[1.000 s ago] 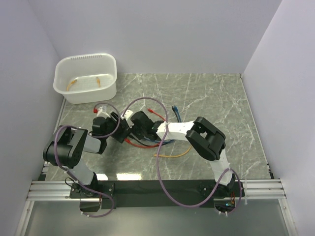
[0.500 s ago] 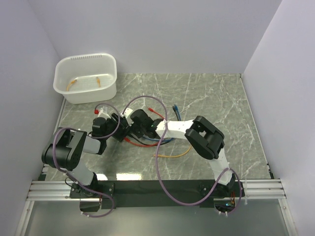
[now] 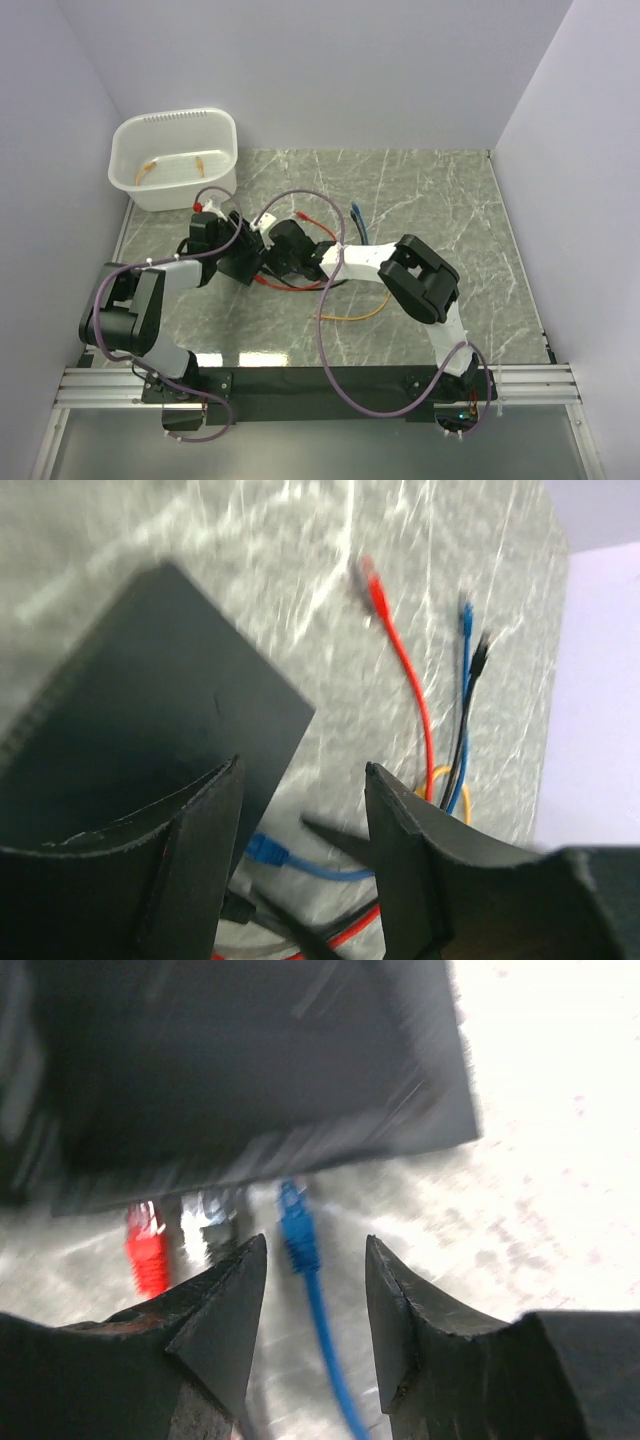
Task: Insert the plug into the switch port
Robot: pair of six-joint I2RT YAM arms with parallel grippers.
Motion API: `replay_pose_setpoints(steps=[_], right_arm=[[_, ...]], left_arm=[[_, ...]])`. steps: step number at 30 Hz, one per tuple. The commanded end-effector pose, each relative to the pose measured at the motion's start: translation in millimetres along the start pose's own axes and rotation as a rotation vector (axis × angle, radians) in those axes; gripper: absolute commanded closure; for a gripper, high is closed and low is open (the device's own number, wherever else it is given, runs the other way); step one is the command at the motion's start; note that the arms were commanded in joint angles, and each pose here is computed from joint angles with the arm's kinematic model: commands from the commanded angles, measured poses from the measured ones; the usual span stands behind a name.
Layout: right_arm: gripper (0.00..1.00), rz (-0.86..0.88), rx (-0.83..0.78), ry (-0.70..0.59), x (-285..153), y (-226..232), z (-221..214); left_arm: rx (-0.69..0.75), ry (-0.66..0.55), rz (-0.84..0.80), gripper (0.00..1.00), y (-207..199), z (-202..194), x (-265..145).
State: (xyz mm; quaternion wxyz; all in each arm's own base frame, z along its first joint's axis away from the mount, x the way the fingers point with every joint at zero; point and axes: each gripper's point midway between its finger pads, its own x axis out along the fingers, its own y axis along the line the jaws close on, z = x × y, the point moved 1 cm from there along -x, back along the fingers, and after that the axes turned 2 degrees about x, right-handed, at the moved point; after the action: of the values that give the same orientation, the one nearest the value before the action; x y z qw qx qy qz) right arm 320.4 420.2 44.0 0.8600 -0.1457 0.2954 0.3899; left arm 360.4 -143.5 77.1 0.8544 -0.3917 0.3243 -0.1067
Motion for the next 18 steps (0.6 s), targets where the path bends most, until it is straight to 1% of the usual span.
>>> replay_pose_setpoints(steps=[1, 5, 8, 13, 18], right_arm=[[0.47, 0.005, -0.01, -0.063, -19.0, 11.0, 18.3], [0.46, 0.031, -0.006, -0.046, -21.7, 18.2, 12.7], [0.46, 0.003, -0.004, -0.018, -21.2, 13.6, 5.1], [0.46, -0.027, -0.012, 0.006, -20.6, 8.3, -1.2], [0.47, -0.018, -0.006, 0.025, -20.1, 10.6, -8.5]], left_arm=[[0.03, -0.028, 0.0, 0.42, -7.6, 27.7, -3.8], [0.01, -0.085, 0.033, 0.42, 7.3, 53.2, -7.9], [0.018, -0.112, 0.06, 0.42, 14.4, 62.1, -8.6], [0.019, -0.14, 0.109, 0.42, 33.6, 71.7, -7.7], [-0.001, -0.127, 0.146, 0.43, 55.4, 69.3, -2.6]])
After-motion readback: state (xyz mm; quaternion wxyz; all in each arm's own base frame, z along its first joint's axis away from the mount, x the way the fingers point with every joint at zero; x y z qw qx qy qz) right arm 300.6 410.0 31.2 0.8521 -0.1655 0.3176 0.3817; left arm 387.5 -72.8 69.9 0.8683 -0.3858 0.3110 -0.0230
